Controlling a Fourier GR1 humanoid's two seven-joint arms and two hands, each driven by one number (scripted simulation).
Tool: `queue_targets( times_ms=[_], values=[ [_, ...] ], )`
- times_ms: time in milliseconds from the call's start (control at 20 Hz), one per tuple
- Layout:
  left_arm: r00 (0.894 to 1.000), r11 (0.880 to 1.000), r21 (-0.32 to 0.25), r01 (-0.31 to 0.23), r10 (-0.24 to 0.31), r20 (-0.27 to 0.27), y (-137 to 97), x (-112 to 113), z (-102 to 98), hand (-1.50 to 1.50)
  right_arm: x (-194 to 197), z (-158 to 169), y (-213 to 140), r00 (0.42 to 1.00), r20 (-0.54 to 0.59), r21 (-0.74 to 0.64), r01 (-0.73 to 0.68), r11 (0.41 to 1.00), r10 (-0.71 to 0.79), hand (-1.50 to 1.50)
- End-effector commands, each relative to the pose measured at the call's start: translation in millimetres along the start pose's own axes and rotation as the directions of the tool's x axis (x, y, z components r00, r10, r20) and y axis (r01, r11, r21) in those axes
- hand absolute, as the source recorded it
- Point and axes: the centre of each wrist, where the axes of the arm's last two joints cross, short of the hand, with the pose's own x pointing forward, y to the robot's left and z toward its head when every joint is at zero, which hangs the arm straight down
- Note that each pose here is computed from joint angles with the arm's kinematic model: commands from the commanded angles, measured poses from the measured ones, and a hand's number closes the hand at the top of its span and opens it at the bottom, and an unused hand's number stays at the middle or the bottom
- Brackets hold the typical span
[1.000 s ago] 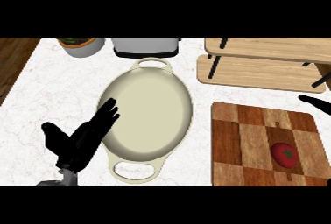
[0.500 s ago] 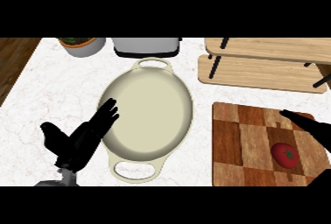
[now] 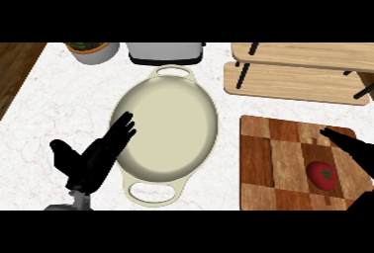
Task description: Pick the tomato from the cutting board and place it in the pot
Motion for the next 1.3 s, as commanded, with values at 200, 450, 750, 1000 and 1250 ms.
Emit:
queue_targets(
  times_ms=[200, 450, 750, 1000, 1250],
  values=[
    [1.0, 1.0, -0.004, -0.008, 0.008, 0.002, 29, 17, -2, 0.0, -12, 3, 26, 1.0, -0.017, 0.008, -0.009, 1.0, 0.01, -1.5],
    [1.0, 1.0, 0.002, -0.009, 0.009, -0.01, -5, 0, 6, 0.0, -8, -14, 31, 0.999, -0.036, 0.017, -0.016, 1.0, 0.017, -1.5],
    [1.0, 1.0, -0.013, -0.002, 0.002, -0.007, -20, 10, 4, 0.0, -16, -29, 19, 0.998, -0.054, 0.045, -0.039, 0.998, 0.041, -1.5],
    [1.0, 1.0, -0.007, -0.001, 0.001, 0.001, -10, -1, 10, 0.0, -27, -40, 42, 0.997, -0.064, 0.046, -0.035, 0.998, 0.038, -1.5],
    [1.0, 1.0, 0.004, 0.005, -0.005, -0.003, 1, 20, -4, 0.0, -27, -44, 55, 0.999, -0.049, 0.041, -0.021, 0.999, 0.023, -1.5]
  ],
)
